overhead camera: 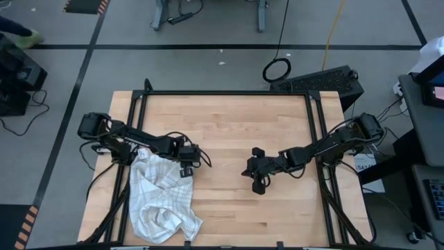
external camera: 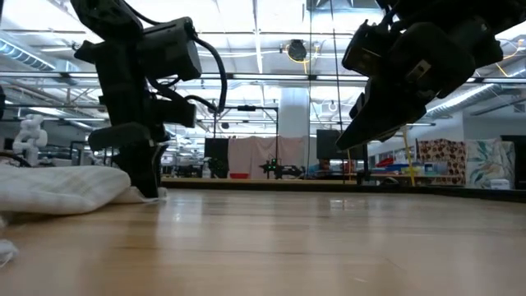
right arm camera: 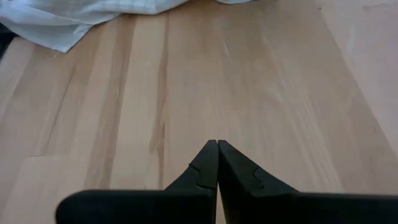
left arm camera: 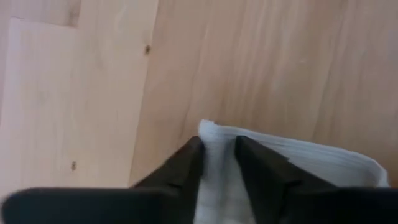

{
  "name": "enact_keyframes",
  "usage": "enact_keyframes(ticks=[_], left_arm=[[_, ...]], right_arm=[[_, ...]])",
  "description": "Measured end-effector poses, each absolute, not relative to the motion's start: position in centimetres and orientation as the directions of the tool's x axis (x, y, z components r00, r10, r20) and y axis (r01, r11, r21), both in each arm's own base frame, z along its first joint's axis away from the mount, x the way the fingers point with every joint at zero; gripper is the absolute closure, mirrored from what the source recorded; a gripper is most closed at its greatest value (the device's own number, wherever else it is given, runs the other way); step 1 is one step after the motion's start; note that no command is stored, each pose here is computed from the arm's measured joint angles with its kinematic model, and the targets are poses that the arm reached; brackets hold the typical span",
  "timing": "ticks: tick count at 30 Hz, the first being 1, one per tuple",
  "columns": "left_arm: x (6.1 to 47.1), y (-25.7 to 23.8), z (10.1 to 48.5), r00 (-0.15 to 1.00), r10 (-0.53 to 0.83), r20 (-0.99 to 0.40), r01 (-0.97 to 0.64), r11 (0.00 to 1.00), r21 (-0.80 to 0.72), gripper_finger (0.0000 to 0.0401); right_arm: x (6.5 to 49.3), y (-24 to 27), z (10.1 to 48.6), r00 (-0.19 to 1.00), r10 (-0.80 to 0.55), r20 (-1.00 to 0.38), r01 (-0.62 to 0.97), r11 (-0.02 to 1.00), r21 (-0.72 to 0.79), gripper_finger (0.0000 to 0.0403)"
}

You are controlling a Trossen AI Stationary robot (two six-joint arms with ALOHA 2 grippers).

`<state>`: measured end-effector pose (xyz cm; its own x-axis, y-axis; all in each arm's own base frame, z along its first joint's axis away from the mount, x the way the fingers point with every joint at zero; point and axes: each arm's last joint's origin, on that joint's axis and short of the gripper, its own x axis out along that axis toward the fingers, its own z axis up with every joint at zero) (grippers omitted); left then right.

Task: Roll towel
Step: Fold the white towel

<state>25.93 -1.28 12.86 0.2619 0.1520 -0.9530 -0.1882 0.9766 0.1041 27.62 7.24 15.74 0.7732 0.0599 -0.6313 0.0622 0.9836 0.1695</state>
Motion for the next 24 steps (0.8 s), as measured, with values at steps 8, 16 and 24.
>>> enact_keyframes(ticks=[8,16,24], left_arm=[[26.3,-1.2,15.4,0.357,0.169,-0.919,-0.191,0.976,0.106,0.0388],[27.7,-1.0,20.9,0.538,0.253,-0.804,-0.183,0.966,0.182,0.0394],[28.8,-0.9,27.2,0.694,0.305,-0.652,-0.156,0.948,0.277,0.0395]], right_arm=[[27.8,7.5,16.1,0.803,0.042,-0.594,0.074,0.983,0.169,0.0403],[28.9,7.7,17.8,0.913,0.017,-0.408,0.071,0.977,0.201,0.0403],[29.6,7.8,18.3,0.957,-0.038,-0.288,0.103,0.971,0.214,0.0403]])
